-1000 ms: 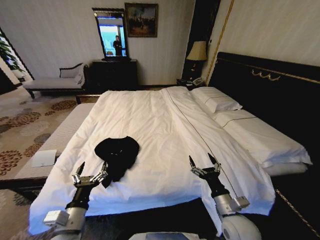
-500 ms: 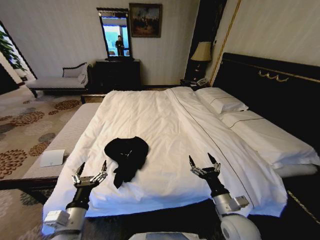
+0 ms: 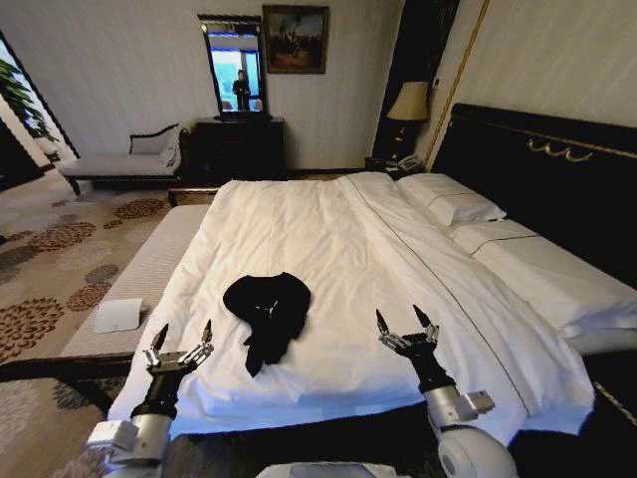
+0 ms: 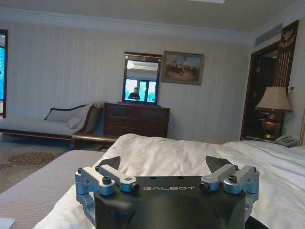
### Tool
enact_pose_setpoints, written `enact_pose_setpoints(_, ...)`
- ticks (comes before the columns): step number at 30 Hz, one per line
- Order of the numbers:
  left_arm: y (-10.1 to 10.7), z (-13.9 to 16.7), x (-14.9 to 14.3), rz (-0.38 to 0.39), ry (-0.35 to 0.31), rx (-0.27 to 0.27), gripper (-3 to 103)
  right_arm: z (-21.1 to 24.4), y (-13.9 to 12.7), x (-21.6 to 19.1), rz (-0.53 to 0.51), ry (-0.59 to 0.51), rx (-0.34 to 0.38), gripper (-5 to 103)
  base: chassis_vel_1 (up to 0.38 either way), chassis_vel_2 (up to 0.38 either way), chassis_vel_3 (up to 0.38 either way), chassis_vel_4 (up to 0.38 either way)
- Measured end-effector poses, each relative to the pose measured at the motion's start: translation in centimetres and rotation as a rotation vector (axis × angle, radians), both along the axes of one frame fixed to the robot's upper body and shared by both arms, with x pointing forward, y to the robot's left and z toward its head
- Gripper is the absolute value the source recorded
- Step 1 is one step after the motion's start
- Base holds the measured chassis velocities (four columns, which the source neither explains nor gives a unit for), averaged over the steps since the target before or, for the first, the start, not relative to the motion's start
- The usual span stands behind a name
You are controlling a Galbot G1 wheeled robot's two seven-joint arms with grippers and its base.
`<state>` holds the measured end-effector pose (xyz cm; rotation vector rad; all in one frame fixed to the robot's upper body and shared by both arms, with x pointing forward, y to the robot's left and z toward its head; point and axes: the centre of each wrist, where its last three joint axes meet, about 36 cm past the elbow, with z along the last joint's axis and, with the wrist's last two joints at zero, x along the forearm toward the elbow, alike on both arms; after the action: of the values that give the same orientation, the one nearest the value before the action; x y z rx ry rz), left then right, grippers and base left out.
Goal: Fold the clothes on the bed.
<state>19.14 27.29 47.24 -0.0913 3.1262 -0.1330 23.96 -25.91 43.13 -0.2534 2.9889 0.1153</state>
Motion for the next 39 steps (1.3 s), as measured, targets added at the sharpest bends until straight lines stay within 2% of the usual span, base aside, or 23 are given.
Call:
enact_pose_setpoints(7, -0.02, -0.02, -0.05, 0.002, -0.001, 0.001, 100, 0.04, -0.05, 0.14, 0.005, -0.029, 0.028, 100, 0.000, 0.000, 0.000, 0.000)
enact_pose_setpoints(24, -0.02, -0.06, -0.09, 0.006, -0.007, 0.001, 100, -0.08, -0.21, -0.20, 0.009, -0.017, -0.016, 100, -0.006, 0.005, 0.004, -0.005)
enact_pose_setpoints(39, 0.11, -0.30, 0.04, 0.007, -0.005, -0.001, 100, -0.51, 0.22, -0.22, 0.017, -0.035, 0.000, 100, -0.063, 0.115, 0.056, -0.106)
